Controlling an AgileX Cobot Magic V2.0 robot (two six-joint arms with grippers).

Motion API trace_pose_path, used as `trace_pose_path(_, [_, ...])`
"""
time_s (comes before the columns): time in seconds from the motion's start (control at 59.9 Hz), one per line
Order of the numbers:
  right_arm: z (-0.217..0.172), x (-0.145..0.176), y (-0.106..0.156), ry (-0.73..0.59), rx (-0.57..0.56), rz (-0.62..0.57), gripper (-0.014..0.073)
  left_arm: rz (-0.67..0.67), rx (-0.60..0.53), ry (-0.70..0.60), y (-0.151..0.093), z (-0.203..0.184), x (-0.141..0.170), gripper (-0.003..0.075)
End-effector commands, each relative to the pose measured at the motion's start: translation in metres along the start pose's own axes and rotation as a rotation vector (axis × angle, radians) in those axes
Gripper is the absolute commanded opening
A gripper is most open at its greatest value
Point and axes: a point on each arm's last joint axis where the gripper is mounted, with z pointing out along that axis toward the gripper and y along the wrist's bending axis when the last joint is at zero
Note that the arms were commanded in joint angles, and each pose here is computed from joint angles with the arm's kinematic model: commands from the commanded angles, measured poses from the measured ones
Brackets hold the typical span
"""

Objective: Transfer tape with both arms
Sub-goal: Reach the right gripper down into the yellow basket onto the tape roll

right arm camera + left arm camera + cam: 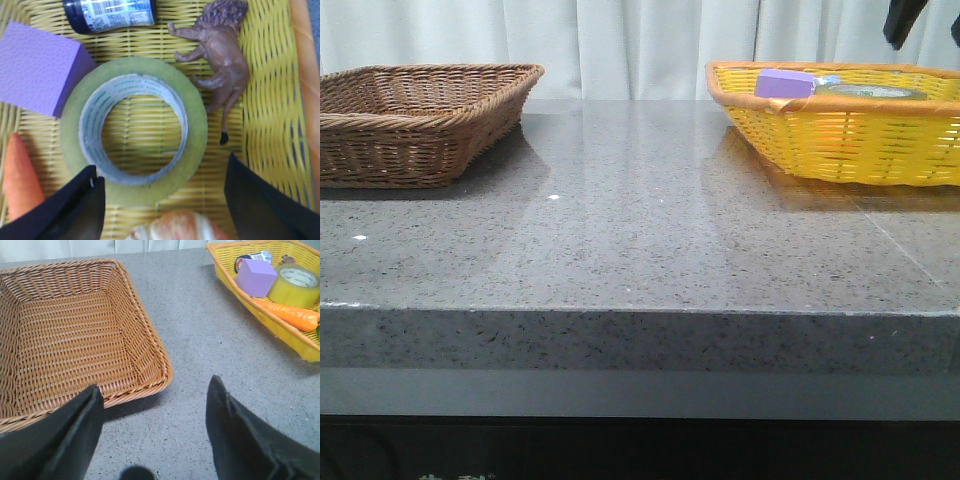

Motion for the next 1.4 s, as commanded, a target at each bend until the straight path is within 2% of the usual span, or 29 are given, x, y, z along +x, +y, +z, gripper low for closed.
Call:
trace_pose_path(0.0, [-0.023, -0.018, -0.001, -0.122, 0.009, -0.017, 0.0526, -0.008, 0.008, -0.115, -0.002, -0.007, -0.017, 0.0438])
trace_pose_path(0.2, [-0.001, -0.022, -0.008, -0.115, 0.06, -0.046, 0.0526, -0.008, 0.008, -0.115, -0.002, -0.007, -0.017, 0.0438])
trace_pose_path(0.501, [0.025, -0.024, -0.01, -0.118, 0.063, -0.047, 0.052, -0.008, 0.008, -0.115, -0.002, -0.007, -0.017, 0.0438])
trace_pose_path(0.901, [0.046, -0.022, -0.013, -0.107, 0.062, -0.043, 0.0298, -0.009, 0.007, -0.113, -0.002, -0.007, -0.017, 0.0438])
trace_pose_path(1.118, [0.048, -0.021, -0.013, -0.106, 0.062, -0.043, 0.0148, -0.009, 0.007, -0.113, -0.002, -0.007, -0.017, 0.0438])
trace_pose_path(1.385, [0.032, -0.026, -0.011, -0.137, 0.056, -0.042, 0.0125, -0.009, 0.007, -0.113, -0.002, -0.007, -0.017, 0.0437])
